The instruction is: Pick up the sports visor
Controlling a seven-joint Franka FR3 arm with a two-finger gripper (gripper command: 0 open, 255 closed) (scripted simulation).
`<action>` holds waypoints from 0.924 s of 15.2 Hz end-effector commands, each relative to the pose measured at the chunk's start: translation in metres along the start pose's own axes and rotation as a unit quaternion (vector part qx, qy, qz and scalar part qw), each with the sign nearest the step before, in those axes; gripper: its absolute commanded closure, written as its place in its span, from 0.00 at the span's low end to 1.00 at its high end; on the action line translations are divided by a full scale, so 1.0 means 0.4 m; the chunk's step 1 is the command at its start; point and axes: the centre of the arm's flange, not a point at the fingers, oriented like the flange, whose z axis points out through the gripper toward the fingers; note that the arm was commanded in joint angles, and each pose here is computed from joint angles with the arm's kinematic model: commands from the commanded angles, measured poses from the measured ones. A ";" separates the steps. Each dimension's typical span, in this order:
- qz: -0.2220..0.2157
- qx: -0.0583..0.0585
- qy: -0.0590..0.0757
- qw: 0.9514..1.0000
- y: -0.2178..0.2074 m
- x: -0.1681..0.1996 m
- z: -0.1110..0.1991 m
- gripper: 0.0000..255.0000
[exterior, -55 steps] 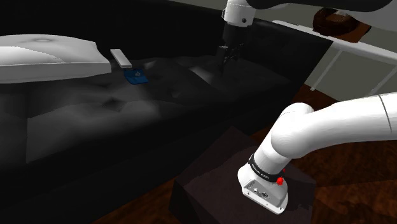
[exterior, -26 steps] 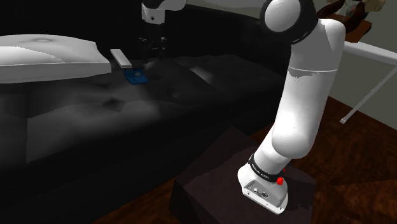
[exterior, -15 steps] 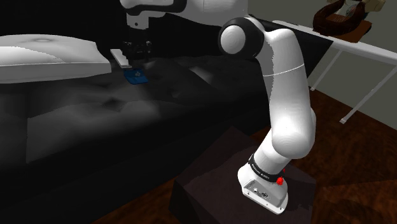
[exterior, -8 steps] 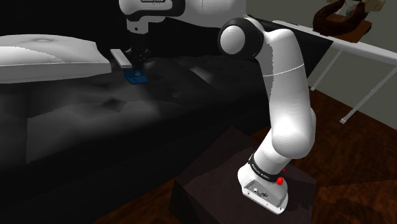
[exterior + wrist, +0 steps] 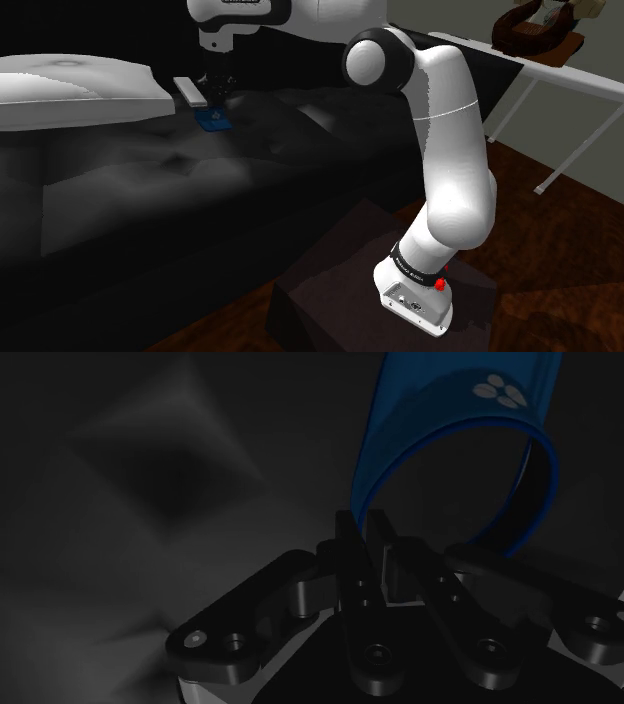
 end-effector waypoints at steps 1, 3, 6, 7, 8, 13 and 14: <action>0.000 0.000 0.000 1.000 -0.001 -0.001 -0.020 1.00; 0.000 0.000 0.000 1.000 -0.003 -0.003 -0.046 1.00; 0.000 0.000 0.000 1.000 -0.005 -0.006 -0.085 1.00; 0.000 0.000 0.000 1.000 -0.005 -0.007 -0.099 1.00; 0.000 0.000 0.000 1.000 -0.006 -0.007 -0.112 1.00; 0.000 0.000 0.000 1.000 -0.010 -0.012 -0.177 1.00; 0.000 0.000 0.000 1.000 -0.010 -0.013 -0.191 1.00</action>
